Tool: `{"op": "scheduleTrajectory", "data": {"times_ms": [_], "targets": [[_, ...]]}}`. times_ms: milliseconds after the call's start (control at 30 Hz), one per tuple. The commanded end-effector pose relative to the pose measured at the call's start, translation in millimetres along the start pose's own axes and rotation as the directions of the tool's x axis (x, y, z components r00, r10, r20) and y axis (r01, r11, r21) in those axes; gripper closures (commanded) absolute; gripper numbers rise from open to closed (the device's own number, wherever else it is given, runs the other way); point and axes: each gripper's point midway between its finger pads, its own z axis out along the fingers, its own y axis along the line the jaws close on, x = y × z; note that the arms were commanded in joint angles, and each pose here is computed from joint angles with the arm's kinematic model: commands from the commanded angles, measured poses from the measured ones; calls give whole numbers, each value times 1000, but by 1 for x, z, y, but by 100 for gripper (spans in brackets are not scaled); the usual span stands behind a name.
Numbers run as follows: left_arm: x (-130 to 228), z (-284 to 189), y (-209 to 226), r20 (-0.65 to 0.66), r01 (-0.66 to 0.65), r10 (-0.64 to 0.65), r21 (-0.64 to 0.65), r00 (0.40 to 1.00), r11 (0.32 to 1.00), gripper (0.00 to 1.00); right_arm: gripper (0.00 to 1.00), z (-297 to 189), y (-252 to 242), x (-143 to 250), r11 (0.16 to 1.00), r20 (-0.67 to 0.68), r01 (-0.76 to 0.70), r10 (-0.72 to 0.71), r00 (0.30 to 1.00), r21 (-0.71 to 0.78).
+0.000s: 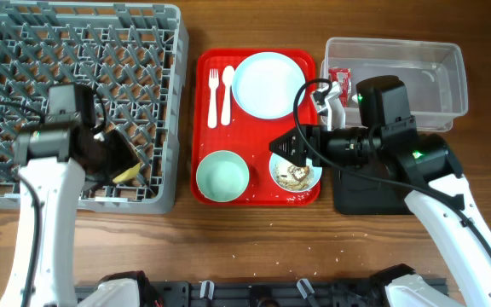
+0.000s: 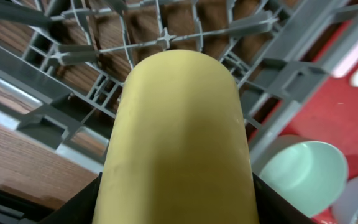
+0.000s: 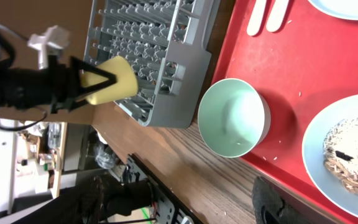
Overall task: Sort waste into correct bins and load items into the dishwasher rack
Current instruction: 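Place the yellow cup into the dish rack with the left gripper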
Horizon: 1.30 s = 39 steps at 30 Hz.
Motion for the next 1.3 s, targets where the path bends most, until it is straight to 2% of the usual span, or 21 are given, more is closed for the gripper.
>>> {"op": "scheduleTrajectory", "data": {"times_ms": [0, 100, 200, 267, 300, 367, 400, 500, 633, 667, 700, 733, 767, 867, 967, 1033, 1067, 1100, 1167, 1233, 1267], "targets": [[2, 21, -12, -56, -44, 42, -39, 998, 998, 43, 22, -2, 1, 0, 999, 14, 33, -33, 999, 11], [5, 37, -21, -102, -78, 71, -59, 992, 995, 44, 22, -2, 1, 0, 999, 13, 33, -33, 999, 11], [7, 43, -18, -123, -59, 48, -86, 991, 995, 43, 22, -2, 1, 0, 999, 13, 32, -32, 999, 11], [8, 44, -17, -131, -55, 43, -91, 990, 994, 40, 22, -2, 1, 0, 999, 11, 30, -30, 999, 12], [8, 44, -17, -131, -56, 44, -91, 990, 994, 35, 23, -3, 1, 0, 999, 11, 29, -30, 999, 12], [8, 44, -18, -132, -55, 43, -85, 990, 995, 5, 22, -3, 0, 0, 1000, 11, 29, -29, 1000, 12], [9, 43, -19, -136, -55, 44, -78, 990, 995, 0, 22, -3, 0, 1, 1000, 10, 28, -28, 1000, 12], [11, 30, -28, -143, -45, 44, -7, 989, 999, 0, 23, -3, 0, 2, 1000, 4, 23, -23, 1000, 15], [10, -1, -31, -74, -69, 72, 51, 995, 996, 0, 23, -3, -2, 1, 999, 10, 20, -21, 1000, 27], [13, -12, -33, -47, -78, 82, 85, 996, 993, 3, 22, -3, -3, 1, 999, 12, 19, -19, 1000, 33], [15, -20, -36, -27, -104, 108, 119, 994, 987, 11, 22, -3, -4, 1, 999, 12, 18, -18, 1000, 36], [19, -28, -40, -8, -141, 144, 162, 989, 977, 25, 22, -3, -4, 2, 999, 10, 16, -16, 1000, 37], [22, -34, -43, 6, -172, 174, 185, 985, 968, 29, 23, -3, -4, 2, 999, 13, 19, -20, 1000, 40], [38, -55, -52, 86, -328, 316, 236, 945, 915, 29, 22, -21, -8, -6, 988, 104, 52, -67, 992, 143], [69, -82, -82, 208, -581, 546, 376, 812, 721, 25, 22, -62, -1, -6, 928, 246, 118, -214, 945, 353], [76, -100, -91, 303, -635, 559, 391, 772, 666, 20, 22, -73, 3, 9, 884, 250, 159, -290, 924, 439], [77, -108, -94, 345, -653, 554, 395, 757, 646, 19, 22, -72, 1, 17, 874, 232, 156, -288, 929, 459], [76, -116, -97, 387, -669, 546, 396, 743, 629, 17, 27, -65, -4, 29, 864, 190, 143, -263, 946, 483], [75, -139, -105, 488, -694, 500, 422, 716, 583, 15, 33, -36, -15, 45, 844, 77, 164, -235, 969, 510], [73, -155, -109, 526, -670, 429, 460, 734, 582, 7, 36, -1, -32, 45, 813, -19, 178, -201, 979, 554], [72, -159, -109, 539, -666, 411, 464, 735, 583, 4, 42, 18, -44, 43, 799, -56, 179, -179, 982, 575]]}}
